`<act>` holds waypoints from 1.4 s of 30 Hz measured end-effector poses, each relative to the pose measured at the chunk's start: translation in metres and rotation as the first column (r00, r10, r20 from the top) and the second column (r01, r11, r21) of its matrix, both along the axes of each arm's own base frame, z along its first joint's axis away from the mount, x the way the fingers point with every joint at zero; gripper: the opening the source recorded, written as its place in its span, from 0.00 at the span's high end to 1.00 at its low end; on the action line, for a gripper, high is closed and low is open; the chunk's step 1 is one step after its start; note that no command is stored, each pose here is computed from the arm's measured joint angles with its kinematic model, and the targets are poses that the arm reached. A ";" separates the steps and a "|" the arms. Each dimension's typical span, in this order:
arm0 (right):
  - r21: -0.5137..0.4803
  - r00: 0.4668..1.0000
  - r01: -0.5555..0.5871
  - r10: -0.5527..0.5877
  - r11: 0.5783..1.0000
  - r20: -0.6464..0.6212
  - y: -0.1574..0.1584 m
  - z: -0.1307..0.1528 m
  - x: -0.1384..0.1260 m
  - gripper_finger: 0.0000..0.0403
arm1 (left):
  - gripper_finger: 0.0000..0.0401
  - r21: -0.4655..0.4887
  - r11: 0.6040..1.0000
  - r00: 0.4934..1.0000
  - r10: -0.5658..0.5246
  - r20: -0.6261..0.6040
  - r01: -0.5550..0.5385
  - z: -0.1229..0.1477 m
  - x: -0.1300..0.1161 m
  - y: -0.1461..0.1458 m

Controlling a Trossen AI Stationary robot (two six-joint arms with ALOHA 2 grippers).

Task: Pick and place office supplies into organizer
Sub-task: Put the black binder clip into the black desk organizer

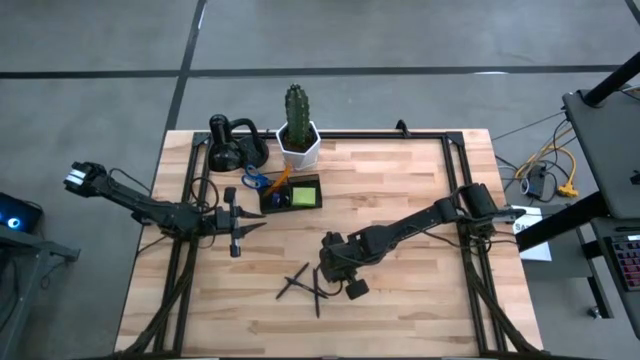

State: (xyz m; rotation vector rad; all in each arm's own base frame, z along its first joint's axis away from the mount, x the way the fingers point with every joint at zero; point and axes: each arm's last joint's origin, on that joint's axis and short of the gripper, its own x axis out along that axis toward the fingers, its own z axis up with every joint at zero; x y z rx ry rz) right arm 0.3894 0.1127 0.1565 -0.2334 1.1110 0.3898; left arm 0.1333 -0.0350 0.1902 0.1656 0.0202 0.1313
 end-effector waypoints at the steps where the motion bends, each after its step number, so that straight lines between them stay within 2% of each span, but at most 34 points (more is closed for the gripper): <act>1: 0.000 1.000 0.000 0.000 1.000 0.000 0.000 0.000 0.000 0.97 | 0.85 0.000 1.000 1.000 0.000 0.000 0.000 0.000 0.000 0.000; 3: -0.007 1.000 -0.009 0.009 1.000 0.003 0.000 0.000 0.000 0.98 | 0.85 -0.001 1.000 1.000 0.000 0.000 0.000 0.000 0.000 0.000; 7: -0.083 0.999 0.013 -0.009 0.996 0.044 -0.003 0.007 0.000 0.98 | 0.85 -0.001 1.000 1.000 0.000 0.000 0.000 0.000 0.000 0.000; 13: -0.197 0.985 0.083 -0.050 0.977 0.166 -0.009 0.026 0.002 0.98 | 0.85 -0.001 1.000 1.000 0.000 -0.001 0.000 0.000 0.000 0.000; 20: -0.230 0.920 0.123 -0.024 0.965 0.391 -0.022 0.044 0.021 0.98 | 0.85 0.000 1.000 1.000 0.000 -0.001 0.000 0.000 0.000 0.000; 25: -0.241 0.858 0.156 -0.011 0.958 0.513 -0.045 0.053 0.034 0.98 | 0.85 0.000 1.000 1.000 0.000 -0.002 0.000 0.000 0.000 0.000; 27: -0.190 0.839 0.137 -0.012 0.972 0.544 -0.058 0.055 0.038 0.98 | 0.85 0.000 1.000 1.000 0.000 -0.001 0.000 0.000 0.000 0.000; 29: -0.068 0.810 0.060 -0.009 0.996 0.587 -0.070 0.055 0.041 0.98 | 0.85 0.000 1.000 1.000 0.000 -0.002 0.000 0.000 0.000 0.000; 32: 0.052 0.759 -0.046 0.001 0.998 0.651 -0.089 0.055 0.043 0.98 | 0.85 -0.002 1.000 1.000 0.000 -0.001 0.000 0.000 0.000 0.000; 39: 0.016 0.622 -0.009 -0.007 1.000 0.783 -0.124 0.060 0.045 0.98 | 0.85 -0.026 1.000 1.000 0.000 0.003 0.000 0.000 0.000 0.000; 42: 0.013 0.595 0.000 -0.011 1.000 0.804 -0.130 0.061 0.044 0.98 | 0.85 -0.025 1.000 1.000 0.000 0.002 0.000 0.000 0.000 0.000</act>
